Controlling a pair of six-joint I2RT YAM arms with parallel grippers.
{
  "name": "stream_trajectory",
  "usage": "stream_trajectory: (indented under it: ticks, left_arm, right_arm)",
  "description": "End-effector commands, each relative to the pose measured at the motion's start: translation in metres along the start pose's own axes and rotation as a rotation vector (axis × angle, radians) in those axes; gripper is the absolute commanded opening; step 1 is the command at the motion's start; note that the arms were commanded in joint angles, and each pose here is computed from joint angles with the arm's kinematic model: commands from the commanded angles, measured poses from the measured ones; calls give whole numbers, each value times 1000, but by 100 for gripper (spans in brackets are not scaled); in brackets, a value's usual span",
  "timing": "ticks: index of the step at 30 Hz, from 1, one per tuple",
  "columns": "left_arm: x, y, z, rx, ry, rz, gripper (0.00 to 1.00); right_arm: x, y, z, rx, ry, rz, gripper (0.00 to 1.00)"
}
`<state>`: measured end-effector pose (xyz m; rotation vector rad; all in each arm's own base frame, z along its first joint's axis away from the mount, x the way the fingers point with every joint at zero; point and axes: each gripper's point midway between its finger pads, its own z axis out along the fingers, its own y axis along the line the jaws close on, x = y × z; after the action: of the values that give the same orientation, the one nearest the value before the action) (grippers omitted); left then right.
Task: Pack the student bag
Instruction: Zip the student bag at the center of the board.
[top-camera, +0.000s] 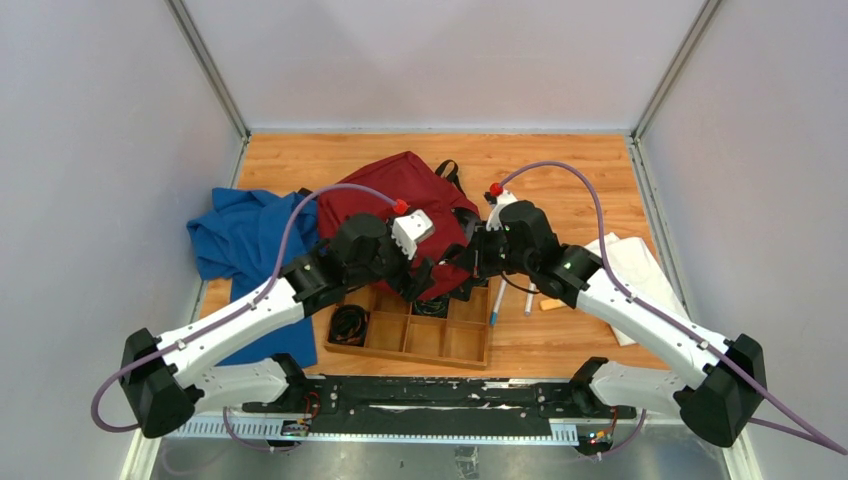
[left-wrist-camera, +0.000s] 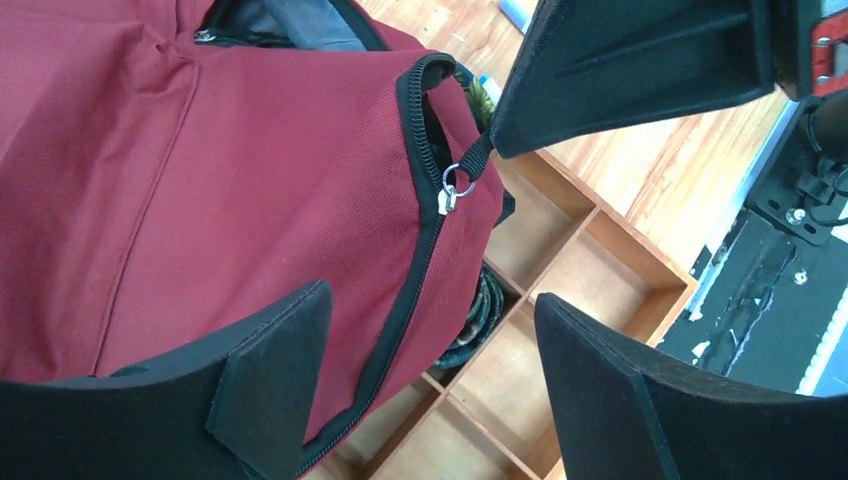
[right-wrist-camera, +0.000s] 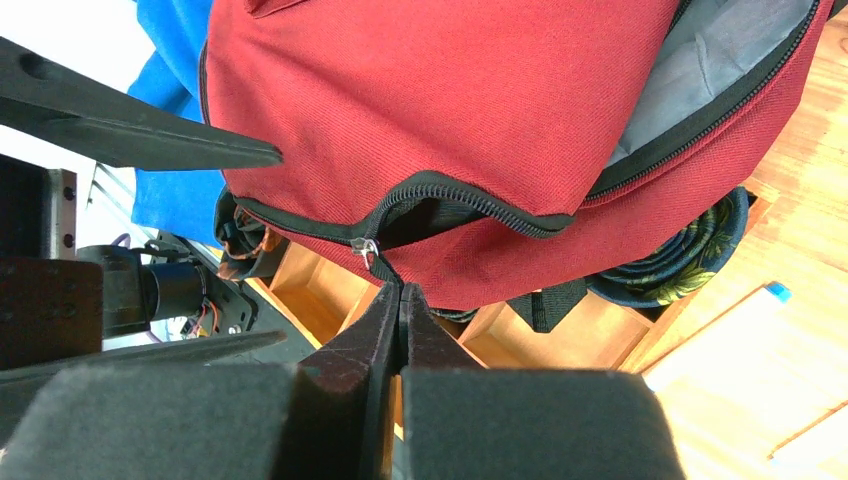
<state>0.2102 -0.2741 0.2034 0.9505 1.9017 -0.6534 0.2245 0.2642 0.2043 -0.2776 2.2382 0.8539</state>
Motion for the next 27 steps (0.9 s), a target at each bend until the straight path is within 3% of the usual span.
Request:
stream_trajectory:
  ticks: [1,5,11,14,15,19,22,27]
  left_arm:
    - [-9,2,10,-12,-26,11,78]
    - [-8,4,14,-17,-21,7,65]
    - [1,6,17,-26,23,6,67]
    - [2,6,21,-25,25,-3,61]
    - [2,6,23,-26,26,-4,58]
    - [6,13,31,-54,58,7,20]
    - [6,14,31,-59,80,14,1]
    - [6,21,13,-108,83,25,0]
  right_arm:
    - [-13,5,-9,-15,-38,0,0]
    - [-12,4,-9,-12,-38,0,0]
    - [-15,4,-12,-10,-51,-4,0]
    - [-16,4,-13,-10,-56,-1,0]
    - [-17,5,-13,-12,-58,-2,0]
    - [-17,4,-13,-11,-59,-1,0]
    - [-18,-4,-10,4,-49,19,0]
    - [-22,-29,-9,50,-50,67,0]
